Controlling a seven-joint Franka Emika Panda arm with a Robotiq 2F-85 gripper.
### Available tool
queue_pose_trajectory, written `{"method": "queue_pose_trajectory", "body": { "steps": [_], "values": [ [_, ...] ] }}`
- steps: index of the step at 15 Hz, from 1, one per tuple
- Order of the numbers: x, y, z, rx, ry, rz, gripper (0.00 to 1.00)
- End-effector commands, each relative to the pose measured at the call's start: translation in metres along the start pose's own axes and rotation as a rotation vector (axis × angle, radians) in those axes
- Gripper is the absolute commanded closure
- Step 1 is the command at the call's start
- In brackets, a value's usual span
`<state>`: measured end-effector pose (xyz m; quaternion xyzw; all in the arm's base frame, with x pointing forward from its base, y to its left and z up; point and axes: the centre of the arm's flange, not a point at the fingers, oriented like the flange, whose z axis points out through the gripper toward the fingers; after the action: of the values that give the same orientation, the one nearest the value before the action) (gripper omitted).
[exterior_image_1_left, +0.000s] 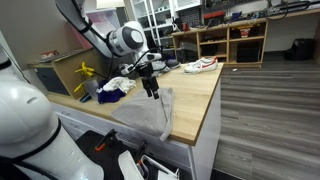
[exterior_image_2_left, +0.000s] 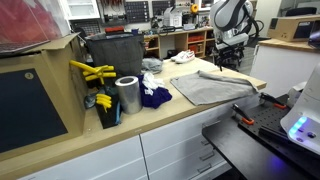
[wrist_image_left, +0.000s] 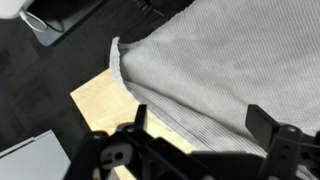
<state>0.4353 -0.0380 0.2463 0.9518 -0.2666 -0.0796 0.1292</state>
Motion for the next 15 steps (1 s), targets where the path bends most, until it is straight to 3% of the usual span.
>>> {"method": "queue_pose_trajectory", "body": {
  "steps": [1, 9, 15],
  "values": [
    [0.004, 0.0, -0.001, 0.004, 0.001, -0.005, 0.0],
    [0.002, -0.004, 0.002, -0.005, 0.003, -0.014, 0.0],
    [0.036, -0.034, 0.015, 0.001, 0.073, -0.039, 0.0]
  ]
}}
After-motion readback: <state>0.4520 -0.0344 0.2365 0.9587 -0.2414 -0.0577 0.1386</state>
